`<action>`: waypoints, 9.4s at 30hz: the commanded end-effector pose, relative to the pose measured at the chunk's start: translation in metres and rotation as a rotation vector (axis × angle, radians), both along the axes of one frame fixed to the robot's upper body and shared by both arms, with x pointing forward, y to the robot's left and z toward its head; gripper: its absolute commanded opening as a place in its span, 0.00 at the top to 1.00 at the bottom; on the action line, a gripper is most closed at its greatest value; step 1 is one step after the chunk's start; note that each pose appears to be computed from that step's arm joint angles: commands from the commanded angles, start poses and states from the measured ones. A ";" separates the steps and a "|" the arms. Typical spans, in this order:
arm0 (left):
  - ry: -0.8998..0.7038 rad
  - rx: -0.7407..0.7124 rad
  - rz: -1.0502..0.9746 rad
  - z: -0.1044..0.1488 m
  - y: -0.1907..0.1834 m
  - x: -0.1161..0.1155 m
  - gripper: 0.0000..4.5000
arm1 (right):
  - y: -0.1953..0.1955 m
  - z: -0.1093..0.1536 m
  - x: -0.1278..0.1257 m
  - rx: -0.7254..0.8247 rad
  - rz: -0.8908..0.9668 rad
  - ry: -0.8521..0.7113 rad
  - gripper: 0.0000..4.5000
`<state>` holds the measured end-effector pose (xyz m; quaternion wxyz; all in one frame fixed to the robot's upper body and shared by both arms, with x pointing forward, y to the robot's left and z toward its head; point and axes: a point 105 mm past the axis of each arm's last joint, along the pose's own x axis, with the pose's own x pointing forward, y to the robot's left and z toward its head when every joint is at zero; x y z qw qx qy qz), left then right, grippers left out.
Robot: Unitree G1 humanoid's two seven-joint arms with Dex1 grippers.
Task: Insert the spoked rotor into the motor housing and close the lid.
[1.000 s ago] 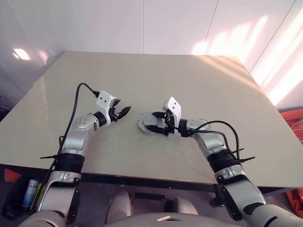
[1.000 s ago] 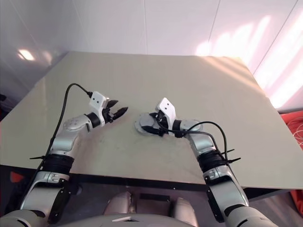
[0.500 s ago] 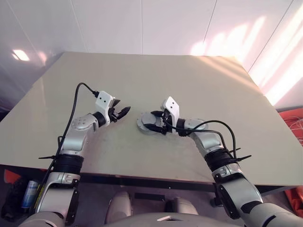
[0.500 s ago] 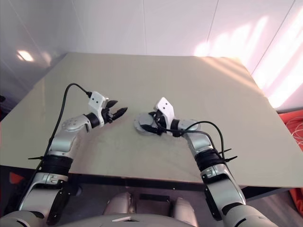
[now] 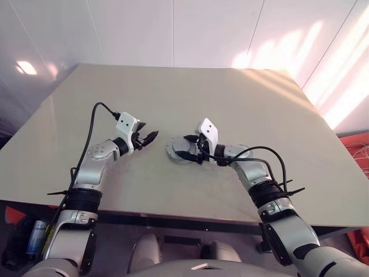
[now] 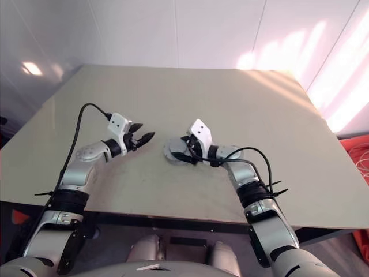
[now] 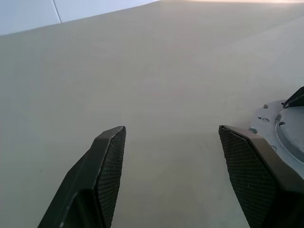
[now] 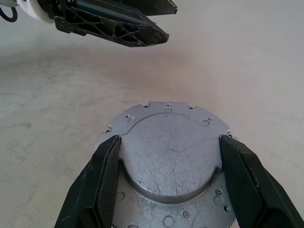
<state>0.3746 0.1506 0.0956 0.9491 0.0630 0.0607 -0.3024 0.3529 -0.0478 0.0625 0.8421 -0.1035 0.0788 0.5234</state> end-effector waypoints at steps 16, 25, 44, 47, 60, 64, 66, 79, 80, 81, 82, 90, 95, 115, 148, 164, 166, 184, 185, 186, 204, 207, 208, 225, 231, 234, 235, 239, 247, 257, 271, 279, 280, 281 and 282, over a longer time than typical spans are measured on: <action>-0.058 -0.016 0.003 0.022 -0.004 -0.002 0.26 | -0.032 -0.038 0.001 -0.224 -0.055 0.062 0.30; -0.057 -0.019 0.007 0.020 -0.002 -0.001 0.26 | -0.041 -0.049 -0.006 -0.292 -0.014 0.104 0.30; -0.054 -0.019 0.007 0.014 -0.002 0.001 0.26 | -0.053 -0.054 -0.011 -0.319 -0.016 0.162 0.30; -0.058 -0.019 0.003 0.016 -0.002 0.001 0.26 | -0.058 -0.054 -0.005 -0.322 -0.063 0.158 0.30; -0.065 -0.017 -0.002 0.024 -0.003 -0.002 0.26 | -0.064 -0.044 -0.011 -0.292 -0.044 0.204 0.30; -0.064 -0.016 -0.004 0.024 -0.004 -0.002 0.26 | -0.062 -0.034 -0.009 -0.225 -0.063 0.237 0.30; -0.063 -0.016 -0.005 0.023 -0.005 -0.002 0.26 | -0.059 -0.026 -0.009 -0.165 -0.066 0.261 0.30; -0.064 -0.013 -0.003 0.022 -0.004 0.000 0.26 | -0.062 -0.020 -0.011 -0.171 -0.061 0.244 0.30; -0.064 -0.013 -0.003 0.022 -0.004 0.000 0.26 | -0.062 -0.020 -0.010 -0.176 -0.061 0.240 0.30; -0.064 -0.012 -0.002 0.022 -0.004 0.000 0.26 | -0.062 -0.022 -0.010 -0.190 -0.062 0.238 0.30; -0.065 -0.012 -0.002 0.023 -0.004 0.000 0.26 | -0.063 -0.026 -0.011 -0.212 -0.060 0.233 0.30; -0.018 -0.152 -0.056 0.027 -0.030 0.000 0.26 | -0.065 -0.041 -0.016 -0.277 -0.052 0.228 0.30; 0.084 -0.265 -0.140 0.020 -0.055 -0.001 0.26 | -0.066 -0.045 -0.017 -0.304 -0.058 0.220 0.30; 0.463 -0.473 -0.333 0.004 -0.091 -0.015 0.90 | -0.068 -0.046 -0.016 -0.314 -0.082 0.201 0.30; 0.842 -0.256 -0.286 -0.058 -0.091 -0.042 1.00 | -0.067 -0.028 -0.016 -0.282 -0.058 0.158 0.07; 0.829 -0.268 -0.295 -0.054 -0.093 -0.040 1.00 | -0.096 0.053 -0.014 -0.060 -0.133 0.210 0.07; 0.828 -0.270 -0.297 -0.054 -0.093 -0.039 1.00 | -0.107 0.058 -0.008 -0.002 -0.208 0.287 0.07; 0.802 -0.277 -0.271 -0.051 -0.083 -0.032 1.00 | -0.094 0.010 -0.029 0.323 -0.476 1.171 0.07; 0.802 -0.277 -0.270 -0.052 -0.083 -0.032 1.00 | -0.092 0.010 -0.030 0.327 -0.470 1.176 0.07; 0.802 -0.276 -0.269 -0.052 -0.082 -0.032 1.00 | -0.085 0.010 -0.030 0.335 -0.452 1.184 0.07; 0.767 -0.283 -0.242 -0.048 -0.078 -0.026 1.00 | -0.002 0.042 -0.014 0.513 -0.281 1.212 0.07; 0.765 -0.282 -0.238 -0.048 -0.077 -0.026 1.00 | 0.004 0.044 -0.014 0.522 -0.273 1.208 0.07; 0.764 -0.282 -0.237 -0.048 -0.077 -0.025 1.00 | 0.004 0.043 -0.014 0.520 -0.276 1.207 0.07; 0.741 -0.283 -0.225 -0.046 -0.075 -0.020 1.00 | -0.024 0.019 0.000 0.495 -0.473 1.181 0.54; 0.700 -0.304 -0.203 -0.041 -0.071 -0.013 1.00 | -0.028 0.017 0.007 0.515 -0.509 1.176 0.54; 0.621 -0.405 -0.168 -0.026 -0.064 -0.001 1.00 | -0.034 0.029 0.025 0.671 -0.551 1.174 0.54; 0.606 -0.441 -0.159 -0.022 -0.061 0.002 1.00 | -0.037 0.035 0.031 0.733 -0.558 1.172 0.54; 0.573 -0.504 -0.126 -0.018 -0.050 0.005 1.00 | -0.039 0.051 0.043 0.835 -0.550 1.157 0.54; 0.501 -0.700 -0.047 -0.002 -0.028 0.012 1.00 | -0.034 0.077 0.053 0.988 -0.484 1.158 0.54; 0.432 -1.071 0.049 0.023 0.011 0.016 0.79 | -0.020 0.110 0.046 1.041 -0.325 1.139 0.54; 0.666 -1.293 -0.238 0.040 -0.016 -0.017 0.09 | -0.019 0.112 0.043 1.012 -0.307 1.127 0.54; 0.734 -1.352 -0.334 0.048 -0.039 -0.020 0.09 | -0.012 0.125 0.029 0.995 -0.182 1.106 0.54; 0.739 -1.356 -0.341 0.049 -0.040 -0.020 0.09 | -0.011 0.128 0.026 0.992 -0.161 1.102 0.54; 0.740 -1.360 -0.352 0.051 -0.042 -0.020 0.09 | -0.009 0.129 0.022 0.976 -0.136 1.100 0.54; 0.739 -1.366 -0.362 0.053 -0.044 -0.019 0.09 | -0.006 0.129 0.018 0.958 -0.119 1.097 0.54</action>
